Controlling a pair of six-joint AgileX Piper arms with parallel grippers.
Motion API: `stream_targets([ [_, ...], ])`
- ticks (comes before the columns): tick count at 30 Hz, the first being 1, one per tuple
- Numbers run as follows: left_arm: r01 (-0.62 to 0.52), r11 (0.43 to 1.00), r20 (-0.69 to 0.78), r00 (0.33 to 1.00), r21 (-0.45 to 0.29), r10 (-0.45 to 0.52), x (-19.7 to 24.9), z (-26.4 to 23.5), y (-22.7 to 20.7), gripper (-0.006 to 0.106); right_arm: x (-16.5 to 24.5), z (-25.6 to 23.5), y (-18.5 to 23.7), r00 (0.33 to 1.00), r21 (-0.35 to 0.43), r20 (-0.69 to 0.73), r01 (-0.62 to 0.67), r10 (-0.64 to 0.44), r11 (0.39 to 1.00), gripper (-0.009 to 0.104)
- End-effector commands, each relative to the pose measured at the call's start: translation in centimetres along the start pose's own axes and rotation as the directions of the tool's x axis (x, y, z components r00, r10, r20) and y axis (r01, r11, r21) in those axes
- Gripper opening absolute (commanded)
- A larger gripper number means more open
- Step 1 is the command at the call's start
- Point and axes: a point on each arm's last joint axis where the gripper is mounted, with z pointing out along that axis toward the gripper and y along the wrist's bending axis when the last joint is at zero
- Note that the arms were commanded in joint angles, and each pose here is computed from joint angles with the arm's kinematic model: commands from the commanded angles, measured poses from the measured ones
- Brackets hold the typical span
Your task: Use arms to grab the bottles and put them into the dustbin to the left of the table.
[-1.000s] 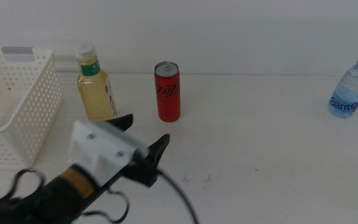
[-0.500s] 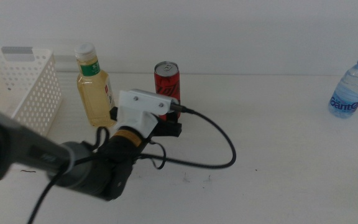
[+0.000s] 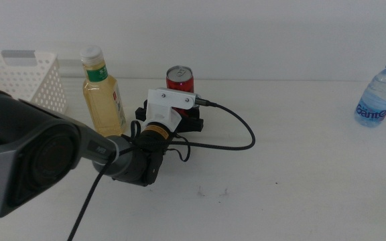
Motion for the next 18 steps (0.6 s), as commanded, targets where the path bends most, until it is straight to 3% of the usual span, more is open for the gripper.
stream_targets([
  [1, 0.009, 1.0, 0.014, 1.0, -0.009, -0.009, 0.0, 0.9, 0.3, 0.094, 0.0, 0.0, 0.0, 1.0, 0.009, 0.007, 0.01, -0.011, 1.0, 0.091],
  [3, 0.012, 1.0, 0.015, 1.0, -0.008, -0.012, 0.0, 1.4, 0.2, 0.092, 0.0, 0.0, 0.0, 1.0, 0.009, 0.007, 0.01, -0.011, 1.0, 0.091],
  [6, -0.005, 1.0, -0.011, 1.0, -0.004, 0.005, 0.3, 1.6, 0.4, 0.079, 0.0, 0.0, 0.0, 1.0, 0.009, 0.007, 0.01, -0.011, 1.0, 0.091],
  [8, -0.042, 0.999, -0.025, 0.999, 0.001, 0.042, 0.4, 1.6, 0.4, 0.061, 0.0, 0.0, 0.0, 1.0, 0.009, 0.007, 0.01, -0.011, 1.0, 0.091],
  [13, -0.052, 0.999, -0.017, 0.999, 0.006, 0.052, -1.6, 0.0, 0.0, 0.003, 0.0, 0.0, 0.0, 1.0, 0.009, 0.007, 0.01, -0.011, 1.0, 0.091],
  [14, -0.072, 0.997, -0.012, 0.997, 0.01, 0.073, -2.3, -0.6, -0.1, -0.002, 0.0, 0.0, 0.0, 1.0, 0.009, 0.007, 0.01, -0.011, 1.0, 0.091],
  [18, -0.133, 0.99, -0.006, 0.991, 0.043, 0.133, -6.7, -4.7, -1.0, -0.002, 0.0, 0.0, 0.0, 1.0, 0.009, 0.007, 0.01, -0.011, 1.0, 0.091],
])
